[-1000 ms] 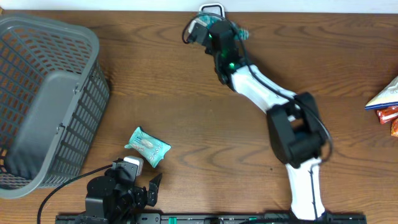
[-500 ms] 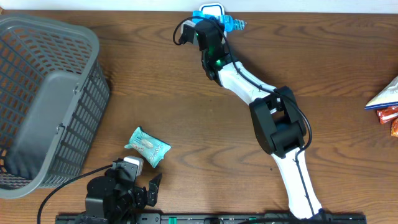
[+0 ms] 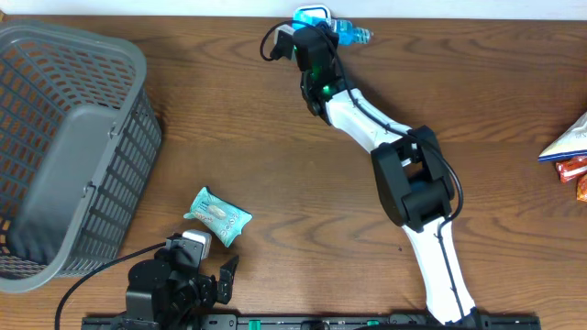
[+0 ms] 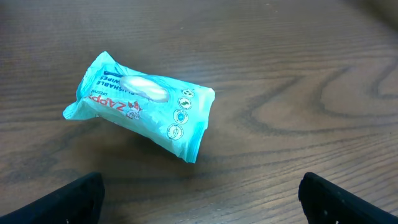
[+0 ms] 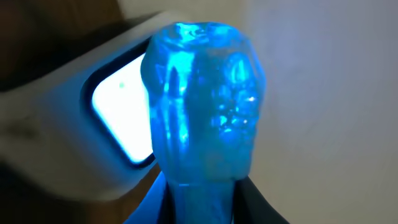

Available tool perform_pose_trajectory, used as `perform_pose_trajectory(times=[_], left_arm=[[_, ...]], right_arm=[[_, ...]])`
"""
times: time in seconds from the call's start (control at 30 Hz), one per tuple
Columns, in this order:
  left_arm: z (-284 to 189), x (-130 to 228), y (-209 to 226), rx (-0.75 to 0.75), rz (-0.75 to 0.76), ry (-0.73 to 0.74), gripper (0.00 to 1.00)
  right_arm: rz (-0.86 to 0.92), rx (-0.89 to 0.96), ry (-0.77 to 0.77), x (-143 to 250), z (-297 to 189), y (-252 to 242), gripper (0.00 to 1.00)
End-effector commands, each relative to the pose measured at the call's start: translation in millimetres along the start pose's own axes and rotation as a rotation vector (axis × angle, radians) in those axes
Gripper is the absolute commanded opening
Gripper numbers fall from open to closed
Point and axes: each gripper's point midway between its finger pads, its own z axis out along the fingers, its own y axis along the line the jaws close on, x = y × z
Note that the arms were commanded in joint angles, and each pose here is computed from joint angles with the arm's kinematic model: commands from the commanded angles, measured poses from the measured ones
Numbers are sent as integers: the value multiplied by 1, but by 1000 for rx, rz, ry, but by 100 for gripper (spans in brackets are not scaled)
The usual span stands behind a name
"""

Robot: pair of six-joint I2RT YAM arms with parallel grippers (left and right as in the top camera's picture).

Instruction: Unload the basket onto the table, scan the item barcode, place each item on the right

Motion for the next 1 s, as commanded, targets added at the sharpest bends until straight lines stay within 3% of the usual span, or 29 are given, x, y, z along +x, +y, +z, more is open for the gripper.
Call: perform_pose_trajectory(times=[0.0,0.13,0.33,0.47,0.57,0.63,0.8,0.87,0.97], left_arm=[[-1,2,-1,5,-3,6,99],[-1,2,-1,5,-3,6,99],[-1,2,-1,5,-3,6,99],[-1,2,-1,5,-3,6,99],[-1,2,-1,5,-3,6,100],[-1,2,-1,5,-3,6,99],[-1,2,-1,5,-3,6,99],[-1,2,-1,5,-3,6,99],[-1,2,-1,5,-3,6,99]], right_arm=[[228,79,20,12,-47,-104,1],[410,-134,7,55,-96,-136,1],[723,-238,234,163,-116,-146,1],[835,-396,186,178,-106,-124,2],[1110,-447,248,190,-85,-94,63],[1213,-473,318,194,-76,-72,96],[1437,-536,488,170,-56,-4,99],[1572,-476,615,158,-52,28,99],[1717,-441,640,121,-40,62,99]])
